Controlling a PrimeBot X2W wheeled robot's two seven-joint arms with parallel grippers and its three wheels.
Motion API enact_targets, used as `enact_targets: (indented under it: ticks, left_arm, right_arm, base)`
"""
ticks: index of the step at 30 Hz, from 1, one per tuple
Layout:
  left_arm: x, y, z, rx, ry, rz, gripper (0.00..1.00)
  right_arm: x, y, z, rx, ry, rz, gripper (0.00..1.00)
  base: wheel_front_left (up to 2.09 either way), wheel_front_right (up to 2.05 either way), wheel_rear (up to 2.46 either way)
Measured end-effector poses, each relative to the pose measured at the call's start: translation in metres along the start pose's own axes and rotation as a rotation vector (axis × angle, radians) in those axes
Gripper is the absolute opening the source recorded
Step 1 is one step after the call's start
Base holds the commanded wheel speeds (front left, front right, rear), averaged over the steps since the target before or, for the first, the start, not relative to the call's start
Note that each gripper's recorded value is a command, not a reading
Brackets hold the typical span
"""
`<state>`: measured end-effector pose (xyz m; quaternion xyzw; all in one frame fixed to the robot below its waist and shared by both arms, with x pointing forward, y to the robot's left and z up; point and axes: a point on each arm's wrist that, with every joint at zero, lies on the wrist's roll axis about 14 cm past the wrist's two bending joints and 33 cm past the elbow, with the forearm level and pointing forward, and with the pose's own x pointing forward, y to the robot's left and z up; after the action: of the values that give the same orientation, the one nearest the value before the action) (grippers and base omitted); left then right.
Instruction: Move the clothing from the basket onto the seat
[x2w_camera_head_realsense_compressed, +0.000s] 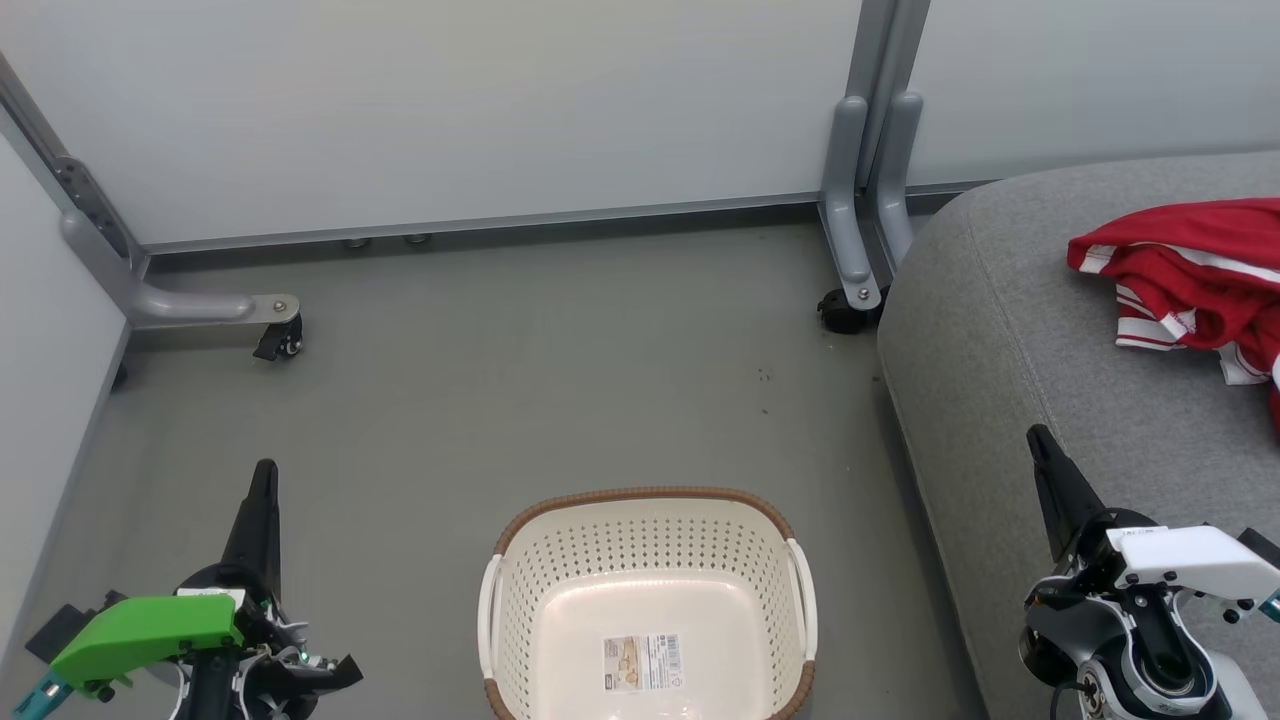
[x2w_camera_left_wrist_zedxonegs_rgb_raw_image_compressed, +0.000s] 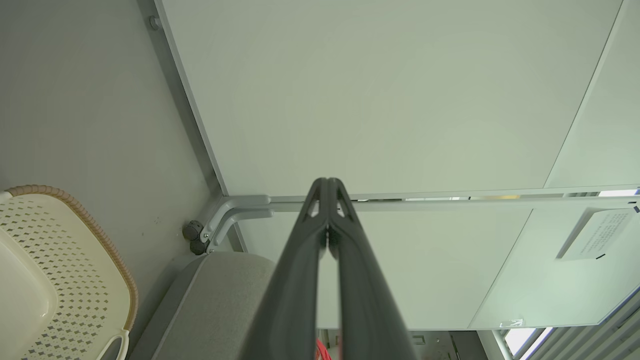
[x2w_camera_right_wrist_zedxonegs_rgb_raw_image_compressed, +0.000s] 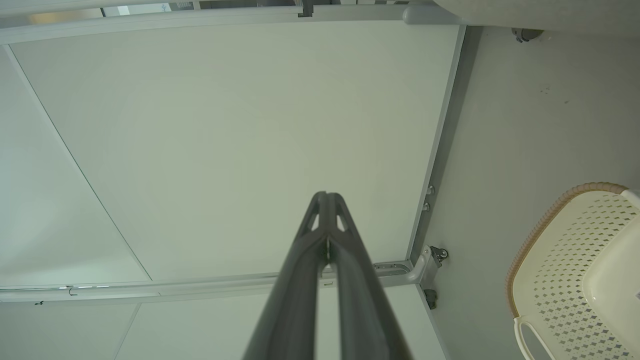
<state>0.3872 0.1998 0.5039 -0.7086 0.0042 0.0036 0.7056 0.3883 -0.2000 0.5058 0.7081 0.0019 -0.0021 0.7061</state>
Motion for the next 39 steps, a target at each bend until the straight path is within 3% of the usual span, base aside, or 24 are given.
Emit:
enact_targets:
  ticks: [39]
  left_arm:
    - [-0.0001, 0.0001, 0.0009, -0.002, -0.003, -0.001, 0.00]
  right_arm:
    - [-0.0001, -0.0002, 0.0000, 0.002, -0.001, 0.000, 0.00]
  base:
    - [0.00, 0.00, 0.00]
